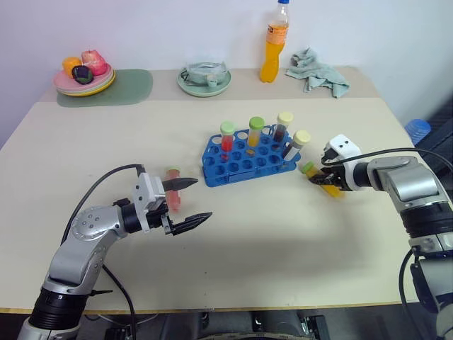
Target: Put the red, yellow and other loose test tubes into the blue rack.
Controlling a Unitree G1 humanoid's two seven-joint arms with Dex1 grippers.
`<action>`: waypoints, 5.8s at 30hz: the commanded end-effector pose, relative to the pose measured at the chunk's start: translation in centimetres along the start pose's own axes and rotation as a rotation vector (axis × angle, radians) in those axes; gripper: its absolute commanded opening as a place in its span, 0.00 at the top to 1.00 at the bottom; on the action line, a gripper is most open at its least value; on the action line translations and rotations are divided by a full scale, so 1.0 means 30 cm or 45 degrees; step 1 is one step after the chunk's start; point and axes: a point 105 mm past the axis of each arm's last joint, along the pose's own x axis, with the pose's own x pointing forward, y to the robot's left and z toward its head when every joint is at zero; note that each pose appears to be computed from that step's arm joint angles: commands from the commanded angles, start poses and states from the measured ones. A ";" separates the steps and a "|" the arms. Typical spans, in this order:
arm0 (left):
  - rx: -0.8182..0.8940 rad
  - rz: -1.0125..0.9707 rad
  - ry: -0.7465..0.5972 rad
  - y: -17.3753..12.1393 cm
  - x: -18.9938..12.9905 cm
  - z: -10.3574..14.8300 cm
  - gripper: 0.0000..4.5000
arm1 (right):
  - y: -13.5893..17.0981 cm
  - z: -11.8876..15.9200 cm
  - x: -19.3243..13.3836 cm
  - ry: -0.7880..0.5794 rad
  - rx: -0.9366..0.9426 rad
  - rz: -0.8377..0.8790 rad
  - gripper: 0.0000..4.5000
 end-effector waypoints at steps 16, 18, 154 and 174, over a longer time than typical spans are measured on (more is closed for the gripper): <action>0.028 -0.023 -0.014 0.023 -0.028 -0.029 0.00 | 0.369 0.405 -0.209 -1.079 -0.207 0.438 0.77; 0.030 -0.024 -0.015 0.023 -0.031 -0.033 0.00 | 0.371 0.449 -0.210 -1.264 -0.182 0.370 0.77; -0.760 1.004 0.566 0.381 0.011 0.147 0.00 | 0.346 0.257 -0.399 -0.990 -0.574 0.492 0.19; -1.172 0.988 1.150 0.390 0.137 0.129 0.00 | 0.384 0.273 -0.381 -0.992 -0.575 0.457 0.19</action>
